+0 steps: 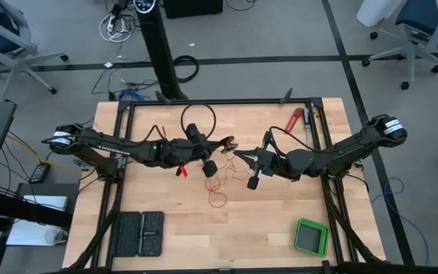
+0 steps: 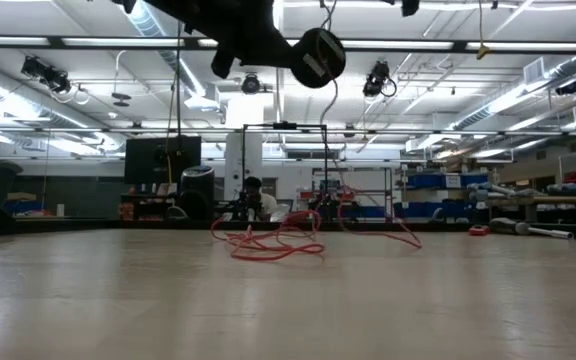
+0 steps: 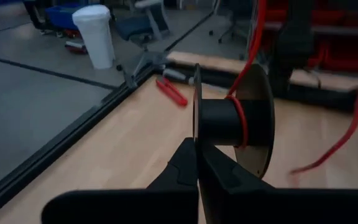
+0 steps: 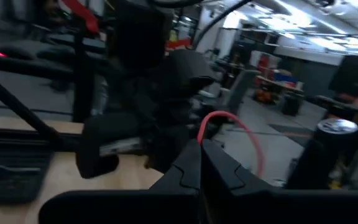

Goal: Coil cords
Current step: Coil the red wire onto the black spool

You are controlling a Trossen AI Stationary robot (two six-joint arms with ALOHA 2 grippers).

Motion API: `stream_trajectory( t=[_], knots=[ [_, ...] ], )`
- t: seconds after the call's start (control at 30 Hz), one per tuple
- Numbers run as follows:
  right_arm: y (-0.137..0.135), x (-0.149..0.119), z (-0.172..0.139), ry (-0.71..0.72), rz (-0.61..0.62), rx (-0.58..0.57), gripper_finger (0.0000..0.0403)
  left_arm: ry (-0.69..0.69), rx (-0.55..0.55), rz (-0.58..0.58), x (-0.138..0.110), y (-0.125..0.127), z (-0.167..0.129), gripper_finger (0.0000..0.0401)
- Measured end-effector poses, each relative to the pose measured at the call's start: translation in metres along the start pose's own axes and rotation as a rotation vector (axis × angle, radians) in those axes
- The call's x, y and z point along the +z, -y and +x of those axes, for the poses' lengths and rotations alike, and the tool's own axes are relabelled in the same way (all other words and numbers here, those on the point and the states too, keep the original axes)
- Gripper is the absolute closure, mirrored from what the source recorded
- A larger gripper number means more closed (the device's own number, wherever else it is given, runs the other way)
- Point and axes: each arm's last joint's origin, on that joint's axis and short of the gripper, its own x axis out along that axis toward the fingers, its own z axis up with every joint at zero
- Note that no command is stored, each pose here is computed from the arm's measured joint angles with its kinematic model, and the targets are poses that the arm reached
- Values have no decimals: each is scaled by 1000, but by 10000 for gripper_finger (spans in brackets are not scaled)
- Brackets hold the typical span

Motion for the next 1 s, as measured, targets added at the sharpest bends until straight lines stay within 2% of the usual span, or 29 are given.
stream_trajectory(
  t=[0.17,0.27,0.4,0.7,0.87,1.0],
  knots=[
    [-3,-8,8,1,41,111,403,62,-11,-42,1,4,7,400],
    [-5,-13,11,-17,42,129,403,92,-16,-61,4,5,8,400],
    [-5,-19,12,-66,21,138,403,146,-29,-143,9,6,7,400],
    [0,-31,13,-175,-2,63,403,236,-102,-346,20,8,5,400],
    [0,-41,10,-280,-63,37,403,243,-180,-373,22,10,4,400],
    [2,-44,2,-357,-123,22,403,242,-212,-347,26,9,-1,400]
  ],
)
